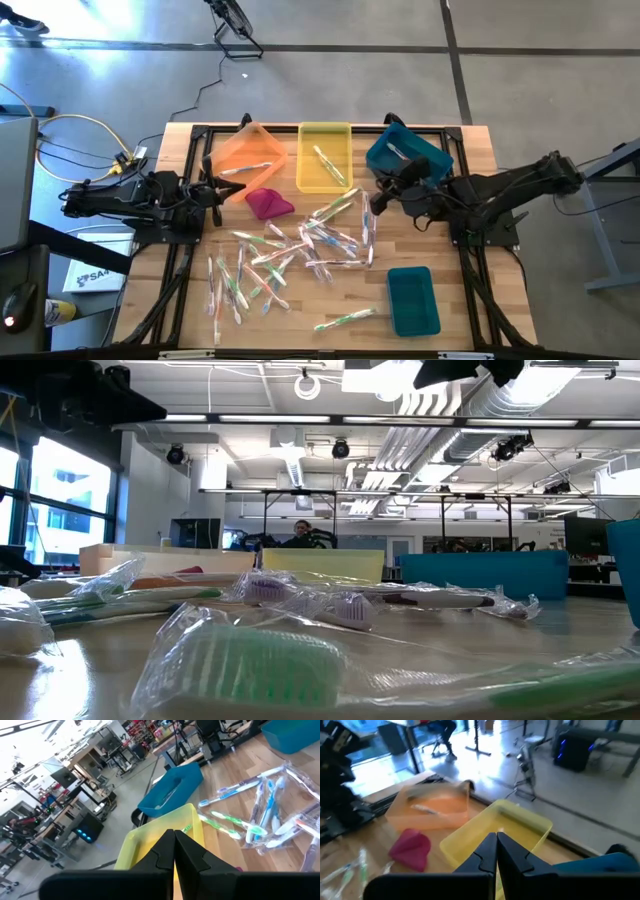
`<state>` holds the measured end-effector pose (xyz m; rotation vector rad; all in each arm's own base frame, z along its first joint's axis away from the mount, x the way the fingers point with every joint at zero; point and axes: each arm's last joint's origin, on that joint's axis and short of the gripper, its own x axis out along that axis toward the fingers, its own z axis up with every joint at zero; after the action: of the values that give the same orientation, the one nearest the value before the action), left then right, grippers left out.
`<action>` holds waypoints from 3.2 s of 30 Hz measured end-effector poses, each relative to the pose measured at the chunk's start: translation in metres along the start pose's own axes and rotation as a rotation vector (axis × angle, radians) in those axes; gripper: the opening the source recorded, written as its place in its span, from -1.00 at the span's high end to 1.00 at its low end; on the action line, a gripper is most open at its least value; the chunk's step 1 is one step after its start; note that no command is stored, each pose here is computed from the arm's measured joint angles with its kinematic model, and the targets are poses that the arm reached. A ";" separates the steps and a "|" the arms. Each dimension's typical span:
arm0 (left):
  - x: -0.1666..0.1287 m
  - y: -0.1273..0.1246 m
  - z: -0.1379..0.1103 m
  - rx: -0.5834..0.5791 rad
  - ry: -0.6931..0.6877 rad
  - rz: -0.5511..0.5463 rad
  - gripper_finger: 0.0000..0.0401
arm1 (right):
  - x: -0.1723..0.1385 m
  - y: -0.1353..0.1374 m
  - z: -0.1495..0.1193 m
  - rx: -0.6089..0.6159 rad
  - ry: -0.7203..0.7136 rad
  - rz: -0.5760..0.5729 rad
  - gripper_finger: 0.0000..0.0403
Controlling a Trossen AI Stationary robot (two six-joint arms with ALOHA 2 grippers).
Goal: Pick & Place Toothbrushes
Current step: Put the purple toothbrush into the bottom blue bin
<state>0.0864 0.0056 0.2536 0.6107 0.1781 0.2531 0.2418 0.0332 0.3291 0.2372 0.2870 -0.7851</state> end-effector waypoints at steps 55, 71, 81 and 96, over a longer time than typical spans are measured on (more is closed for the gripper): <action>0.000 -0.003 -0.004 0.015 0.042 -0.033 0.98 | 0.076 0.002 -0.100 0.245 0.845 -0.274 0.35; 0.000 -0.005 -0.007 0.026 0.069 -0.047 0.98 | 0.100 0.003 -0.125 0.280 0.908 -0.388 0.15; 0.000 -0.005 -0.007 0.026 0.069 -0.048 0.98 | 0.106 0.005 -0.126 0.302 0.847 -0.382 0.15; 0.000 -0.005 -0.008 0.028 0.071 -0.057 0.98 | 0.118 0.007 -0.148 0.271 0.878 -0.446 0.35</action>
<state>0.0852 0.0054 0.2444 0.6235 0.2678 0.2177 0.3017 0.0070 0.1518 0.7952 1.0911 -1.1311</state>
